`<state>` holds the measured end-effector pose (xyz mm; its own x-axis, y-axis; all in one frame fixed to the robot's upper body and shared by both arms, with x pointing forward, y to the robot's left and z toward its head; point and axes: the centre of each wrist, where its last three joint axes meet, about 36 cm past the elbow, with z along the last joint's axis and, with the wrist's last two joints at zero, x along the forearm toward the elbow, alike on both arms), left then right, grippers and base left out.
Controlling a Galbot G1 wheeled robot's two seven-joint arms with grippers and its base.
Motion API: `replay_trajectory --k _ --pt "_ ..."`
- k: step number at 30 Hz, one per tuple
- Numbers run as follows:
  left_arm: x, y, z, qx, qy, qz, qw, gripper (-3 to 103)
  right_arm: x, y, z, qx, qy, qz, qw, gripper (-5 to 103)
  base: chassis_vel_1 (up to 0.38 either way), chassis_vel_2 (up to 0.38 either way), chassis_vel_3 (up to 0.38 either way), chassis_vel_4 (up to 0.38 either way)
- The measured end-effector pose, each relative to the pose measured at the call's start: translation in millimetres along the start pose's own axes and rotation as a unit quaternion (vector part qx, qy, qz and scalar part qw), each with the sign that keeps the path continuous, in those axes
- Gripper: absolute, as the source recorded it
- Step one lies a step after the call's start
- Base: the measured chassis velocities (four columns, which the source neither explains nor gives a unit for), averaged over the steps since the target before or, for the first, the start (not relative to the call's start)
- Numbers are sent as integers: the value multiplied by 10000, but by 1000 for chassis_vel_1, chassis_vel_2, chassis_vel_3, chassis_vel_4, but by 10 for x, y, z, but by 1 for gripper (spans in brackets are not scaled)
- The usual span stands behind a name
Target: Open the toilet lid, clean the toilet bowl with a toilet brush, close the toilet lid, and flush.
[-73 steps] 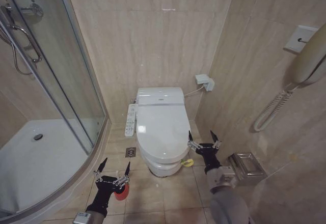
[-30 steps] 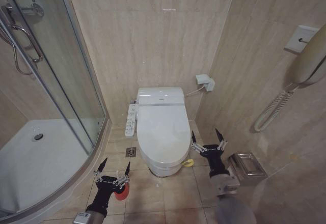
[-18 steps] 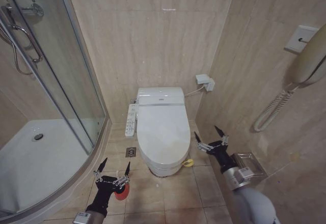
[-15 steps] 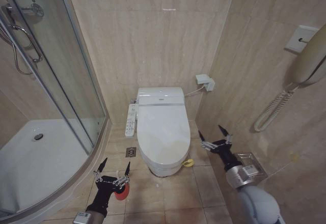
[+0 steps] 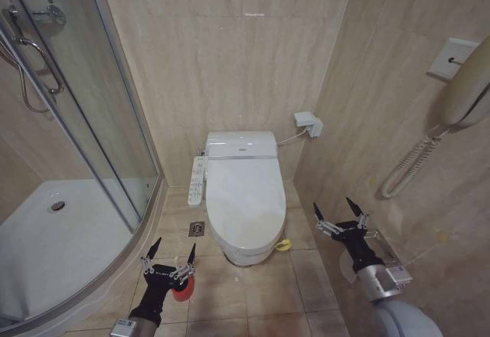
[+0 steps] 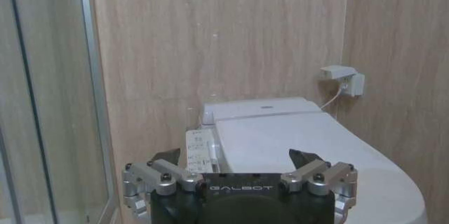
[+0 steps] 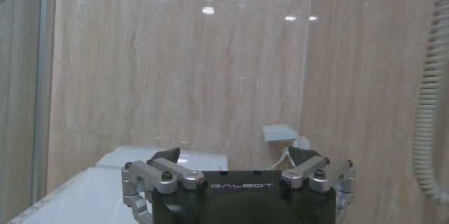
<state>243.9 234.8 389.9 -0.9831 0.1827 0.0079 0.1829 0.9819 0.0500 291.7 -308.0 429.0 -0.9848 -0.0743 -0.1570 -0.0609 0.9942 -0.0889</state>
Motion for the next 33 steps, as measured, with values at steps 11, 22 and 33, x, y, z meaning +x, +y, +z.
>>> replay_trajectory --k 11,22,33 --pt "0 0 0 0 0 0 10000 100 77 227 1 -133 35 -146 9998 100 0 0 0 0" --pt "0 0 0 0 0 0 10000 100 106 290 54 -182 140 -137 9996 100 0 0 0 0" --pt "0 0 0 0 0 0 10000 100 141 310 72 -225 305 -127 9992 100 0 0 0 0"
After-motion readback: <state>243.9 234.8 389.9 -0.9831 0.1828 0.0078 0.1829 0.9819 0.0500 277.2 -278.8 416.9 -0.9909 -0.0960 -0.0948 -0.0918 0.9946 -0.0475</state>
